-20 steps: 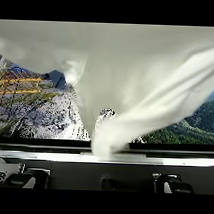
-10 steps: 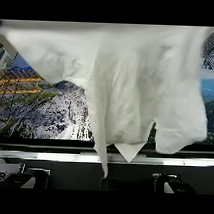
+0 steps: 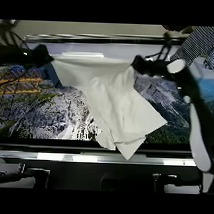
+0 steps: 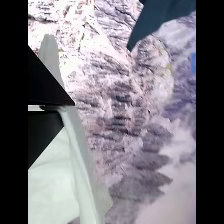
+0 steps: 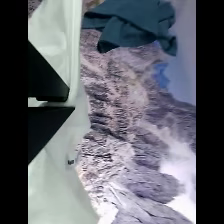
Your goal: Fold the clothes and pants, and hang the long-sleeved shirts on hangers.
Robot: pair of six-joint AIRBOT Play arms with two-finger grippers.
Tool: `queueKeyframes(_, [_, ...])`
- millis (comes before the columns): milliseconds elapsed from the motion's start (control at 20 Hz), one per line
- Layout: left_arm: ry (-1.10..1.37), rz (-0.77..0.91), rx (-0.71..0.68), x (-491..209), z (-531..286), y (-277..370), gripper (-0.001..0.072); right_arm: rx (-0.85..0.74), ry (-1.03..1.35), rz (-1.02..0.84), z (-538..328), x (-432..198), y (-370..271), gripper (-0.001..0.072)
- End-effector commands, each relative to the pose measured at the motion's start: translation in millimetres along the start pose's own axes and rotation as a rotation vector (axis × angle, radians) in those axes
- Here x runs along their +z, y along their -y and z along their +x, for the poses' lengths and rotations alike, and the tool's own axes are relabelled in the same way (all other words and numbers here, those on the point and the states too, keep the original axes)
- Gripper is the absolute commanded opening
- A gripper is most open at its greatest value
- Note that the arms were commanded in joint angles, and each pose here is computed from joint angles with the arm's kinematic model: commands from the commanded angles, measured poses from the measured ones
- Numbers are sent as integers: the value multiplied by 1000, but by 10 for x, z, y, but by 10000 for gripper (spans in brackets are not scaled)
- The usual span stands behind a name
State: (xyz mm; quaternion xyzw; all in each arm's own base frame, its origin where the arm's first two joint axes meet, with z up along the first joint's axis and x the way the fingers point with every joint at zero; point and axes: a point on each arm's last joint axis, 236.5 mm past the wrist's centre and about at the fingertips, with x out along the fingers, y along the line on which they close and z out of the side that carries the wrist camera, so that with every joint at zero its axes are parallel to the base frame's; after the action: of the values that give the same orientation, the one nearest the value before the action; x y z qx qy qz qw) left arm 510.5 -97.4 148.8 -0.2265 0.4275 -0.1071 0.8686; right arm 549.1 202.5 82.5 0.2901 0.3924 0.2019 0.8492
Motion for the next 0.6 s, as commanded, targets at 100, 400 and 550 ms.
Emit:
queueKeyframes(100, [-220, -124, 19, -523, 984, -454, 19, -20, -237, 101, 828, -1010, 144, 41])
queueKeyframes(400, [-281, -146, -1, -665, 1010, -421, 19, -10, -349, 156, 70, -810, 239, 434])
queueKeyframes(550, [-342, -145, 3, -800, 967, -419, 19, -199, -495, 22, -874, -865, 806, 482])
